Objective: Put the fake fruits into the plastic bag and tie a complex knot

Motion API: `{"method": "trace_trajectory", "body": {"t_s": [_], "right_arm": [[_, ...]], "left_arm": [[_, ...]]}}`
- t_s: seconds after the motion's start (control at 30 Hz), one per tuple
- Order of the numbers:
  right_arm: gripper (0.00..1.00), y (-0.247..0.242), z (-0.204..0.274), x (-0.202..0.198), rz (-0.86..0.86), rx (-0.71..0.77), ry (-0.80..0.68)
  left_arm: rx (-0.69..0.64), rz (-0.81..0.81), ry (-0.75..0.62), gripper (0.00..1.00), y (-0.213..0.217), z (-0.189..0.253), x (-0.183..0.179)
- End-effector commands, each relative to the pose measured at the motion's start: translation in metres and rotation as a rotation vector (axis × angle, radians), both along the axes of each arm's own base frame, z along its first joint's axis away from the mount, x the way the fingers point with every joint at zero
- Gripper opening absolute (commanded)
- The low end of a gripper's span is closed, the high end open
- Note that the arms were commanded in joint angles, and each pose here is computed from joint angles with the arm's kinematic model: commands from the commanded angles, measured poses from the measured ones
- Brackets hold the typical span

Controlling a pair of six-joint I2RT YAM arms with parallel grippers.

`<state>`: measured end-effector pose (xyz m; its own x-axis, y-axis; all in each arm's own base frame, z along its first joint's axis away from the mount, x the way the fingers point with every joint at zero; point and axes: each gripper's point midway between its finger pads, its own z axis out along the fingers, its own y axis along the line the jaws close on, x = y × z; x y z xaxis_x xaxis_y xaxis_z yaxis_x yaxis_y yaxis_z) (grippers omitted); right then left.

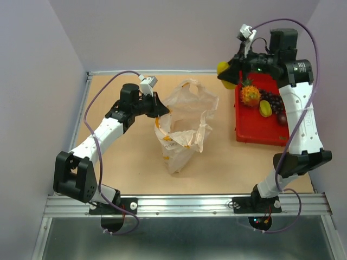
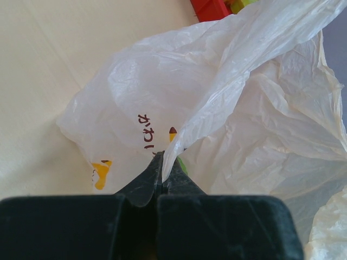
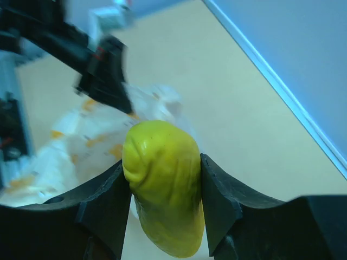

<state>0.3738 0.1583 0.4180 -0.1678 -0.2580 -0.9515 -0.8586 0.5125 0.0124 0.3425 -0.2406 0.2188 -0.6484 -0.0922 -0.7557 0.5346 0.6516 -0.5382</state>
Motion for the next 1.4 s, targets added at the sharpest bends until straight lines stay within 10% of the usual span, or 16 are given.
{"method": "trace_trajectory", "body": {"t_s": [0.0, 0.27, 0.43, 0.73, 1.07, 1.37], "right_arm": [[0.02, 0.078, 0.022, -0.015, 0.135, 0.198, 0.087], [0.11, 0.152, -0.035, -0.037, 0.287, 0.09, 0.097], [1.0, 0.151, -0.048, -0.043, 0.276, 0.052, 0.085], [1.0, 0.107, 0.002, -0.021, -0.005, 0.102, 0.083], [1.0, -0.114, -0.045, 0.066, -0.58, 0.386, 0.583], [1.0, -0.238, -0.192, 0.07, -0.891, -0.315, 0.547]], "left_arm": [[-0.043, -0.012, -0.081, 0.0, -0.004, 0.031, 0.008], [-0.045, -0.008, -0.088, 0.0, -0.005, 0.033, 0.011], [-0.037, -0.003, -0.09, 0.0, -0.003, 0.033, 0.011], [-0.031, -0.002, -0.078, 0.0, -0.002, 0.028, 0.01], [-0.037, 0.002, -0.063, 0.0, 0.001, 0.024, 0.008], [-0.056, 0.014, -0.05, 0.0, 0.002, 0.022, 0.007]]}}
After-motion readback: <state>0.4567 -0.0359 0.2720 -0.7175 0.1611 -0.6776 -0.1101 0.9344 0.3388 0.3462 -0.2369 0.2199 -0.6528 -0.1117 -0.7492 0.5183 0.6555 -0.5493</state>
